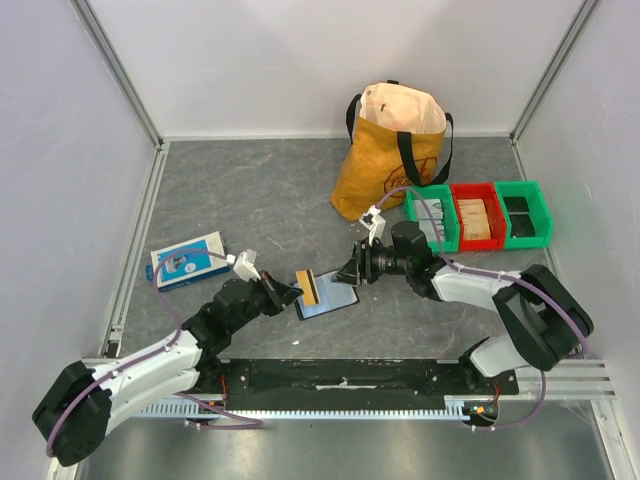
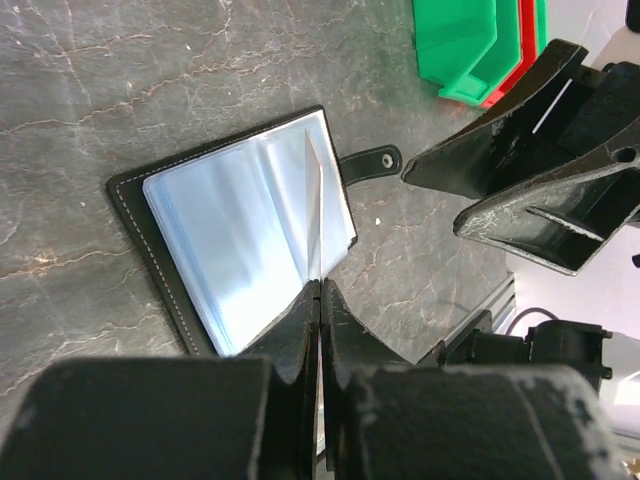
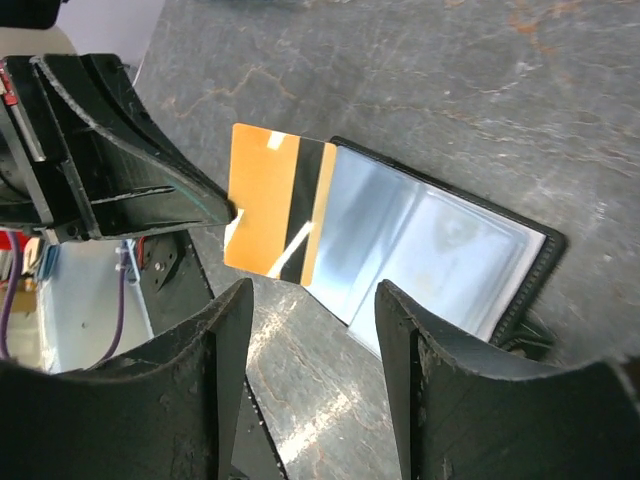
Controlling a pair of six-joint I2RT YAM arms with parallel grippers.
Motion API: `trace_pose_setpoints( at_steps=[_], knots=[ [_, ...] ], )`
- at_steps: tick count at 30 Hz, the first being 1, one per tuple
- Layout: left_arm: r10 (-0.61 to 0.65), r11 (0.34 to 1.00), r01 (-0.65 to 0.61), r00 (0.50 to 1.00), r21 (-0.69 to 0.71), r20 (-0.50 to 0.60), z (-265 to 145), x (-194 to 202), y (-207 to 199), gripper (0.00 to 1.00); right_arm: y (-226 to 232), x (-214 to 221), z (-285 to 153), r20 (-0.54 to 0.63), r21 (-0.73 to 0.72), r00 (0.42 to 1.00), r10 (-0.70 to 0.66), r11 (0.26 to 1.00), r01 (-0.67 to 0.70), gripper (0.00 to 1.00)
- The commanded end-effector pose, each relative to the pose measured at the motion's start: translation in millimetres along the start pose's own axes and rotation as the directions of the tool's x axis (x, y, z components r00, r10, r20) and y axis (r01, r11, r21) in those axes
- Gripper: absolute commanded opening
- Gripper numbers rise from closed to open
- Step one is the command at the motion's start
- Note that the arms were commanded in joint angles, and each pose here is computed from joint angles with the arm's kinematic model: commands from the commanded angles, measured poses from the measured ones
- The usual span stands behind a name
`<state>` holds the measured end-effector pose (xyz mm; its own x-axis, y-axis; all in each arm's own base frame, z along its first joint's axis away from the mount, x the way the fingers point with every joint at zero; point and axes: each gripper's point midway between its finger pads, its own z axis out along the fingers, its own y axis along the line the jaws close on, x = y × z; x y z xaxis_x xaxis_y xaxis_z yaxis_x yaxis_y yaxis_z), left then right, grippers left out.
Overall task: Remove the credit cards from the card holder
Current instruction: Remove the credit card from the card holder.
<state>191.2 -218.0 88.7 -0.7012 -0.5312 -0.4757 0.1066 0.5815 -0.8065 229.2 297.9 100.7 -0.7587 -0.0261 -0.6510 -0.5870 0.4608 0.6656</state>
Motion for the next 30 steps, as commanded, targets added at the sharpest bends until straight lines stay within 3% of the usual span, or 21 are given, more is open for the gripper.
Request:
trace_pose_setpoints(
  at_steps=[1,10,18,19,22,23,25,27,30],
  knots=[
    [0.076,0.997,-0.076,0.997,0.025,0.025,-1.5,-2.1,1.6,0.02,32.0,-17.1,12.0,0.034,-0.172,0.999,-0.028,0.985,0.033,0.60],
    [0.157,0.955,-0.169,0.985,0.245,0.065,-14.8,-11.5,-49.6,0.02,54.6,-21.2,15.2,0.053,-0.340,0.999,0.005,0.940,0.013,0.64],
    [0.203,0.908,-0.214,0.977,0.359,0.067,-23.9,-12.8,-79.5,0.02,64.5,-23.0,14.9,0.046,-0.403,0.999,0.006,0.915,0.013,0.61],
    [0.210,0.904,-0.221,0.975,0.367,0.069,-24.5,-13.4,-82.3,0.02,66.0,-22.7,14.8,0.044,-0.410,0.999,0.008,0.912,0.011,0.58],
    [0.225,0.893,-0.235,0.972,0.385,0.070,-25.5,-14.7,-89.5,0.02,68.7,-22.6,13.5,0.043,-0.424,0.999,0.003,0.905,0.016,0.39],
    [0.229,0.888,-0.239,0.971,0.393,0.071,-26.5,-15.1,-92.4,0.02,69.3,-23.5,12.8,0.048,-0.428,0.999,0.000,0.904,0.020,0.30],
    [0.238,0.886,-0.243,0.969,0.396,0.064,-26.7,-15.1,-95.2,0.02,70.5,-23.3,11.7,0.051,-0.433,0.999,-0.003,0.901,0.025,0.03],
    [0.257,0.879,-0.261,0.964,0.398,0.065,-27.3,-16.7,-99.3,0.03,72.9,-23.8,9.9,0.056,-0.442,0.998,-0.011,0.896,0.035,0.00],
    [0.295,0.876,-0.300,0.953,0.378,0.071,-26.8,-19.4,-99.1,0.30,79.1,-26.3,5.8,0.070,-0.461,0.997,-0.024,0.886,0.053,0.00]
  ],
)
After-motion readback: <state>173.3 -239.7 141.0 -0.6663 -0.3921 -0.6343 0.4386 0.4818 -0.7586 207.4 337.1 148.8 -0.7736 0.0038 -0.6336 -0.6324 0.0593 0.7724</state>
